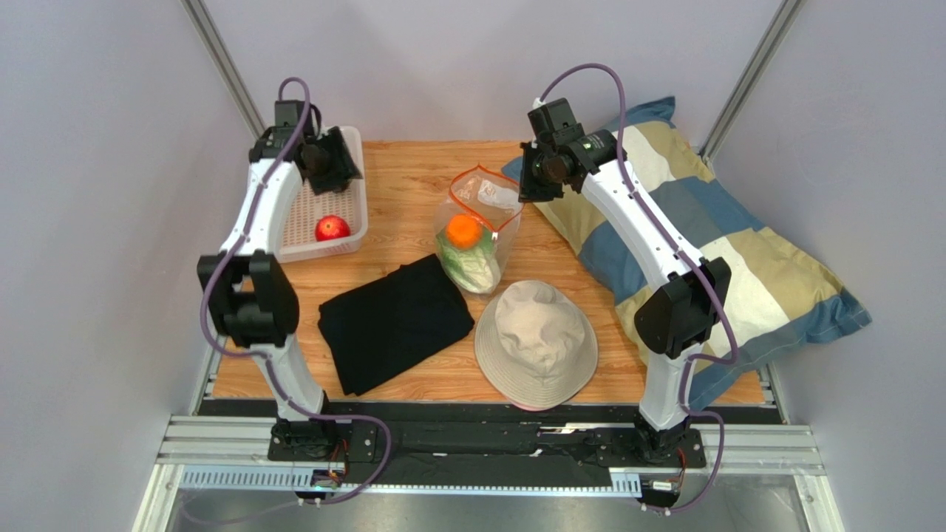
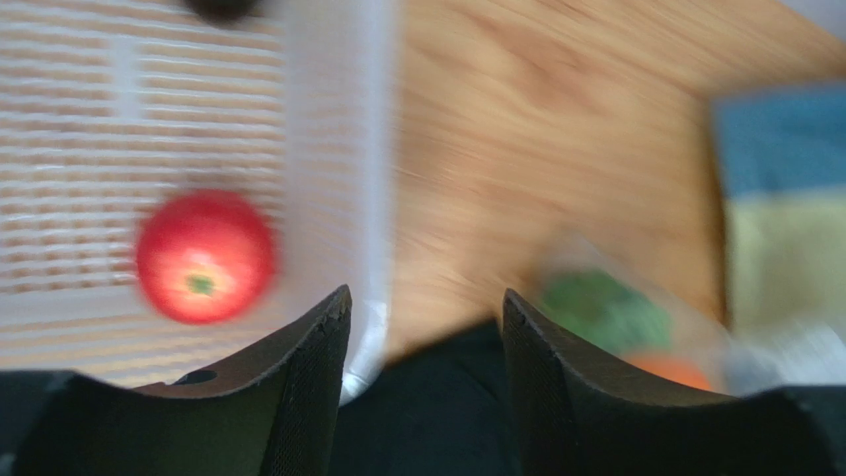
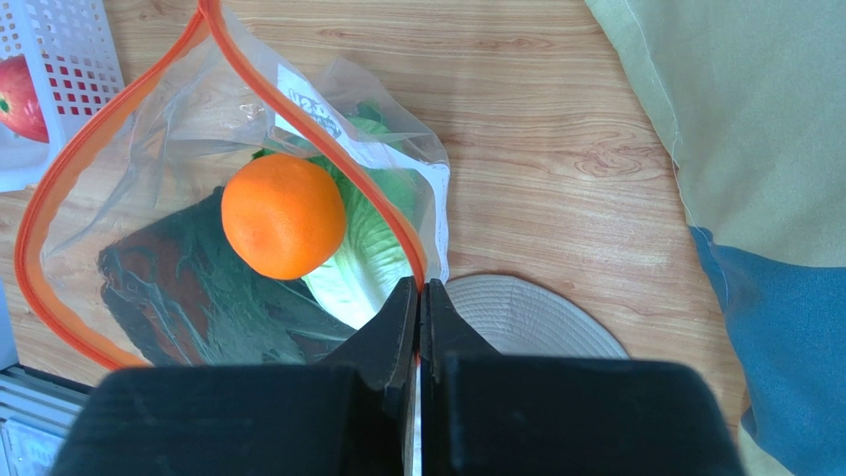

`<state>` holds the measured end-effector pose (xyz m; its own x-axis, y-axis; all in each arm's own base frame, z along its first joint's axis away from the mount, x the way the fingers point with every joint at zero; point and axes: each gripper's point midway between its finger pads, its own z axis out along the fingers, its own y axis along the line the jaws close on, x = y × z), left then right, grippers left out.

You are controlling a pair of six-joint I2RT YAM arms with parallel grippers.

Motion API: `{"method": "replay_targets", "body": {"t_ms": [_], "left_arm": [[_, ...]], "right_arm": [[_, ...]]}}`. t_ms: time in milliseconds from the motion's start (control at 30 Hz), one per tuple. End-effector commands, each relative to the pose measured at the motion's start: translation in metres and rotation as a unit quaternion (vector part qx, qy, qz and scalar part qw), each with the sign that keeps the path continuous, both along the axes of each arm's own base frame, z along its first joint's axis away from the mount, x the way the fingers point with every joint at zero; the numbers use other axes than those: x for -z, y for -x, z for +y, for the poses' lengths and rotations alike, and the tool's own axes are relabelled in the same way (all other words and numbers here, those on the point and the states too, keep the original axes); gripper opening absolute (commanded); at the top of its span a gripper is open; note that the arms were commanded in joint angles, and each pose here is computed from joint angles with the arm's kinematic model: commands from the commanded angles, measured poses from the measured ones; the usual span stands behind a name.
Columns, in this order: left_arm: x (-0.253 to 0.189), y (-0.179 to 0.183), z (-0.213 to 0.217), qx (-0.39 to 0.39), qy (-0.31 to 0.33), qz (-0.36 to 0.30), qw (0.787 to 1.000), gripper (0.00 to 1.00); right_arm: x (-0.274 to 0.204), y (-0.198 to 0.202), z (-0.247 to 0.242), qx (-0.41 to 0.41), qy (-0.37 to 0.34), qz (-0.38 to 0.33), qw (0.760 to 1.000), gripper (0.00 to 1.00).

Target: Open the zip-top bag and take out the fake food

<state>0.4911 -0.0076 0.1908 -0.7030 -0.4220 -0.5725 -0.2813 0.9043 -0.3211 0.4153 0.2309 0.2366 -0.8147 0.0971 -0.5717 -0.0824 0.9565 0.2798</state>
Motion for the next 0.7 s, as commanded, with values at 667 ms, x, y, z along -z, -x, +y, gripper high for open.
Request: {"method": "replay_targets", "body": {"t_ms": [667], "left_arm": [[-0.074, 0.073, -0.313, 0.363, 0.139, -0.113, 0.914, 0.36]], "right_arm": [[-0.036, 0.004, 0.018, 0.022, -0.008, -0.05, 0.998, 0.0]]}}
